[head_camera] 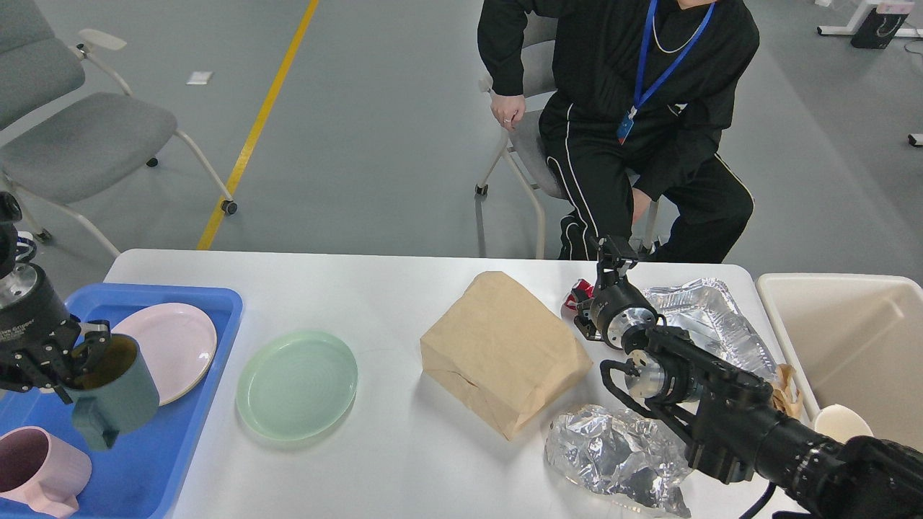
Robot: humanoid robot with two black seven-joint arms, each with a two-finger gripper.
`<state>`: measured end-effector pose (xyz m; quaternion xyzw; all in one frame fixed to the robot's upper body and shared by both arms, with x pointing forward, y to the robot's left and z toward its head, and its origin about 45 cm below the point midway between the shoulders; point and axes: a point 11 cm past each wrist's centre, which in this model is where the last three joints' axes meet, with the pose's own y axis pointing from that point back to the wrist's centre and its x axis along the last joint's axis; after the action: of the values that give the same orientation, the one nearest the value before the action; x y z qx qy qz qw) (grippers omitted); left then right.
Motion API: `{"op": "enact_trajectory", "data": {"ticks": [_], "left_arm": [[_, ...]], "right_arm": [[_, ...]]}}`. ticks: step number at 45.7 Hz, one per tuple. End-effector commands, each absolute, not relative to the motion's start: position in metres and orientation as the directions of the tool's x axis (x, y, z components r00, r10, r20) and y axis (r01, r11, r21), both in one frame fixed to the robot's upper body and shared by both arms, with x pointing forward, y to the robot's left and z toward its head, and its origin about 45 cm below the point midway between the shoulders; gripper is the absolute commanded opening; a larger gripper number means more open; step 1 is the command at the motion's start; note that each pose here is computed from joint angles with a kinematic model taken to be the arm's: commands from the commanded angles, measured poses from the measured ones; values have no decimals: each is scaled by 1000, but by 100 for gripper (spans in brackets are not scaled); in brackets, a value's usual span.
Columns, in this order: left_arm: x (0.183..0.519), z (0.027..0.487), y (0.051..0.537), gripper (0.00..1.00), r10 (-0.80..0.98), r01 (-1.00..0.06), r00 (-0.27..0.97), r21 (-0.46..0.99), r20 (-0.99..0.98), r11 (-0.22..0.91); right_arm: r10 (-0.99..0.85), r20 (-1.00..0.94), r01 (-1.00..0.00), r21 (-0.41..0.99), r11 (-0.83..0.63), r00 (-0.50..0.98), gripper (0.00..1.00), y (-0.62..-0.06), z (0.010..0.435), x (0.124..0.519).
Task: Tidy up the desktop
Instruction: 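Lower the cup onto the blue tray beside the pink mug, open gripper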
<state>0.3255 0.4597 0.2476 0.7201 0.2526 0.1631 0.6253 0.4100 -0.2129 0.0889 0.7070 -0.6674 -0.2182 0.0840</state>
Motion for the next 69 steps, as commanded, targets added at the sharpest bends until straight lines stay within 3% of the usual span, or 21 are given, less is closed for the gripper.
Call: {"op": "enact_trajectory", "data": {"ticks": [1,24,39,51,63,69], "left_arm": [[314,225,468,0,578,203,808,974,-111,-97],[314,181,469,0,539,237,833,960,-123,-147],[322,174,471,0,524,202,848,963,-80,-179],[318,161,480,6,520,166,854,959,-24,-228],[320,151,470,19,506,159,862,964,-29,-215],[318,146,465,43,508,163,860,968,-46,-189]], "right_arm": [[-980,-196,-907,410,-95,14,100,-213,89,410],[-980,-197,-907,410,-94,13,100,-213,89,410],[-980,-196,-907,410,-95,14,100,-213,89,410],[-980,-196,-907,410,-95,14,100,-213,89,410],[-980,-196,-907,410,-95,14,100,-213,89,410],[-980,-196,-907,410,-95,14,100,-213,89,410]]}}
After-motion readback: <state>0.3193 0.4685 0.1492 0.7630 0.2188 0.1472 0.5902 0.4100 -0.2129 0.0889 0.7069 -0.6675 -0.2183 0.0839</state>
